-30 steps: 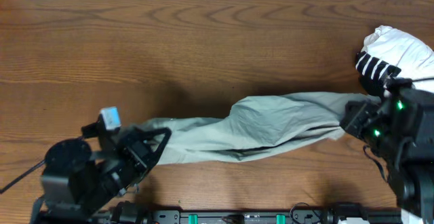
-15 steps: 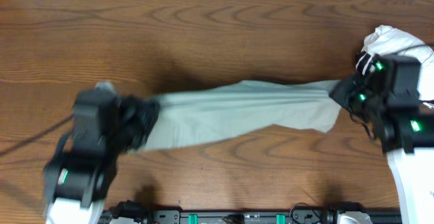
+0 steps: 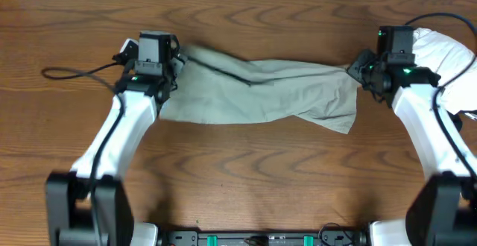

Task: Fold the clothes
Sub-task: 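Lower the stretched trousers onto the table with both grippers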

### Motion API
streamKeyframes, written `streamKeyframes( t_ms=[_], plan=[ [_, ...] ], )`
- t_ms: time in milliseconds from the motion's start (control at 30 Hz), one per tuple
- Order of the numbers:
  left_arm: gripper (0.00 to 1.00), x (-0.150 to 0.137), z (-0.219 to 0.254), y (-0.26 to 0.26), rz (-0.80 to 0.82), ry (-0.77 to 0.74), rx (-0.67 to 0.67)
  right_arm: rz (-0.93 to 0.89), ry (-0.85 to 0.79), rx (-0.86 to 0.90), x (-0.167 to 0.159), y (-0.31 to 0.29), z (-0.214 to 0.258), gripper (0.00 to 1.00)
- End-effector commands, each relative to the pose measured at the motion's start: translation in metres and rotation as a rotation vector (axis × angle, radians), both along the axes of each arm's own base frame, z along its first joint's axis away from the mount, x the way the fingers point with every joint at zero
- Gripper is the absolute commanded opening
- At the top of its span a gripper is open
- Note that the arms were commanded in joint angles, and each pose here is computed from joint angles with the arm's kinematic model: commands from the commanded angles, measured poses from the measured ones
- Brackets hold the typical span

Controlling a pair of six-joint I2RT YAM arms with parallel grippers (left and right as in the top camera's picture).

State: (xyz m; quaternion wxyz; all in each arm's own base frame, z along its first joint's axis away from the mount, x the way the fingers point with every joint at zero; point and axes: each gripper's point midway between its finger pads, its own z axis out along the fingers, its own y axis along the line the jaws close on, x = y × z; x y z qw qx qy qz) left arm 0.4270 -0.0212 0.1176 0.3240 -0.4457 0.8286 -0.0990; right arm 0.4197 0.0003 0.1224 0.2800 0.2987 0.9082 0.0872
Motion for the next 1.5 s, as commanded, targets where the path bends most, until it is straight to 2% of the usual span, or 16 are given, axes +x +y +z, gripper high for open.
streamKeyframes(
  t_ms=[0,200,333,533,633,767,933,1133,1233,1467],
  plan=[
    [0.98,0.005,-0.006,0.021,-0.043,0.028,0.158,0.063,-0.002,-0.113,0.007,-0.011,-0.001,0.93],
    [0.99,-0.019,0.009,0.022,-0.078,0.070,0.138,0.071,-0.044,-0.186,0.004,-0.021,0.021,0.99],
    [1.00,-0.060,0.029,0.007,-0.149,0.129,0.050,0.071,-0.074,-0.188,-0.012,-0.021,0.048,0.99],
    [1.00,-0.119,0.040,0.011,-0.294,0.268,0.131,0.080,-0.051,-0.177,-0.062,-0.019,0.080,0.99],
    [1.00,-0.131,0.030,0.002,-0.373,0.323,0.109,0.093,0.036,-0.167,-0.096,-0.017,0.078,0.99],
    [1.00,-0.140,0.005,-0.011,-0.434,0.375,0.043,0.134,0.228,-0.109,-0.138,-0.008,0.051,0.99],
    [1.00,-0.138,-0.025,-0.011,-0.457,0.414,0.049,0.250,0.289,-0.050,-0.151,0.009,0.015,0.99],
    [0.97,-0.112,-0.049,-0.014,-0.492,0.392,0.071,0.307,0.228,0.015,-0.142,0.025,-0.017,0.96],
    [0.95,-0.100,-0.059,-0.015,-0.491,0.378,0.073,0.309,0.203,0.018,-0.138,0.026,-0.026,0.95],
    [0.95,-0.084,-0.080,-0.016,-0.502,0.372,0.081,0.298,0.255,0.025,-0.143,0.025,-0.057,0.99]
  ],
)
